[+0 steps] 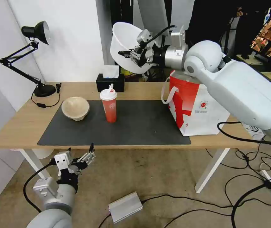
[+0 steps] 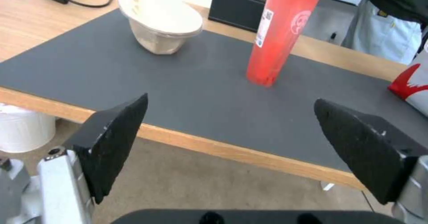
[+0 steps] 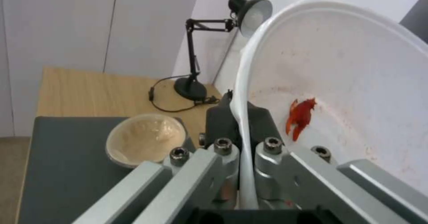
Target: Pick up the trash from the table and place it into the takeout bag.
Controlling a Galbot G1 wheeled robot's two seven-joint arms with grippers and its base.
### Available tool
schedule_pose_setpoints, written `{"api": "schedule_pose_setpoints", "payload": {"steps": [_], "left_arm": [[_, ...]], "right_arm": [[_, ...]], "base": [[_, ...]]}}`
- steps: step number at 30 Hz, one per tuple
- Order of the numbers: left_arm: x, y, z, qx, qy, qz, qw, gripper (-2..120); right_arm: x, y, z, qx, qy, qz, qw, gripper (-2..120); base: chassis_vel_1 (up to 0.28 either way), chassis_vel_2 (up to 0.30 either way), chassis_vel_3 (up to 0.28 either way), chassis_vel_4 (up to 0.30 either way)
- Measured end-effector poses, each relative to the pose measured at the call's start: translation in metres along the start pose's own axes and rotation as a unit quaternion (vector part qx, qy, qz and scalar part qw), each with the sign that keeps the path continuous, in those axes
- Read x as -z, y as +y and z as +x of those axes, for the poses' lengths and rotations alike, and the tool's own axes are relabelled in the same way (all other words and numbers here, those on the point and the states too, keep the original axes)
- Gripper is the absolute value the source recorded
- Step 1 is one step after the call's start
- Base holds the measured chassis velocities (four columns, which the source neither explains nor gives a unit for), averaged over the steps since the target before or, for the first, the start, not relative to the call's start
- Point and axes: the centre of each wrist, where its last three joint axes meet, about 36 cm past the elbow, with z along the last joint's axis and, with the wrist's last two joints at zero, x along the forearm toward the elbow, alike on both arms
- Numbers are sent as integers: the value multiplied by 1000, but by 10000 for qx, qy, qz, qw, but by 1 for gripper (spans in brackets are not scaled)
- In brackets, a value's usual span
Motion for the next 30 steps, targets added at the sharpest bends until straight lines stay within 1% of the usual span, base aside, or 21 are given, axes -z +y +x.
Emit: {"api": "schedule_pose_setpoints", "payload": {"steps": [7,20,30], "left_arm": [[0,0,2,-3,14,-11,10000,100],[1,-2,3,-32,18,-7,10000,100],[2,-2,4,-47,-4,-20,10000,100]], "right_arm": [[-3,-6,17,-133,31,-9,9999,0],[-20,-17,54,-428,199,-94,9988,0],[-25,-25,78,-641,233,-131,9976,0]], "base": [[0,0,0,0],[0,0,0,0],[0,0,0,0]]}}
